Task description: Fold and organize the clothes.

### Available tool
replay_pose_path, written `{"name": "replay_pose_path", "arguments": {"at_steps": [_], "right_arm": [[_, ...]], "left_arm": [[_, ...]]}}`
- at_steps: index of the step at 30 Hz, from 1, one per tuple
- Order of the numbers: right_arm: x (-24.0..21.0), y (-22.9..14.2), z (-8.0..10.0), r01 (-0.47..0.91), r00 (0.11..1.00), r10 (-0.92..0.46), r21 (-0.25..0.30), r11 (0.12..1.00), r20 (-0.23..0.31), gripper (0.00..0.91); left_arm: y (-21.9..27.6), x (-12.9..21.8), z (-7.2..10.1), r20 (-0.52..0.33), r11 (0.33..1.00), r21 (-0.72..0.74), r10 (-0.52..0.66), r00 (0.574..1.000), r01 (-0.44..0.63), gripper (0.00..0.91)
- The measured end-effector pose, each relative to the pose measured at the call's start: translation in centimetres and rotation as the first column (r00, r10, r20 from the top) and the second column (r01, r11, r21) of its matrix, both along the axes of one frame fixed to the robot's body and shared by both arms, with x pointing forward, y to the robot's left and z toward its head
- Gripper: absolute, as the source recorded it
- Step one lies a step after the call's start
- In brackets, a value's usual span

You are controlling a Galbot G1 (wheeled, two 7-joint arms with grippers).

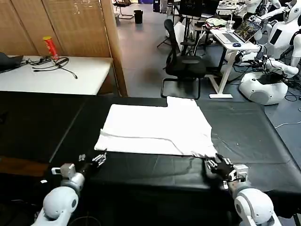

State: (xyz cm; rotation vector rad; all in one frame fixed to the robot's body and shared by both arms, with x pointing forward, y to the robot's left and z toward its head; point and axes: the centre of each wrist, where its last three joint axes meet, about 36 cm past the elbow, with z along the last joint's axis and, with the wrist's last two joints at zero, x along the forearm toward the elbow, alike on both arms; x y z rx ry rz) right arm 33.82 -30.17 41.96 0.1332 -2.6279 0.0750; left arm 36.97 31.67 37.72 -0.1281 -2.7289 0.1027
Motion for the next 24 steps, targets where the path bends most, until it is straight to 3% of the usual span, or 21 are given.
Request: {"name": "replay_pose_path", "arguments": {"at_steps": [8,20,24], "right_arm": [[-1.7,-0.1,1.3,0.023,0.998,-0.024,-0.016,1.0,-0.056,0.039],[-6.1,1.5,3.8,-0.006,0.991,-0.002,-0.054,0.998,-0.136,0.039],[-7.2,1.8,3.8,-0.011,0.988,0.001,-0.065,0.998,-0.154,0.039]], "left_arm": [[-0.3,-0.7,0.2,-0.028,1.0,0.026,0.01,1.0,-0.009,0.0],[-0.8,-5.2,3.4,-0.041,0.99,0.137,-0.015,0.999,0.021,0.0],[-0.9,-7.0,4.3,-0.048,0.987,0.159,-0.024,0.999,0.031,0.0]]}}
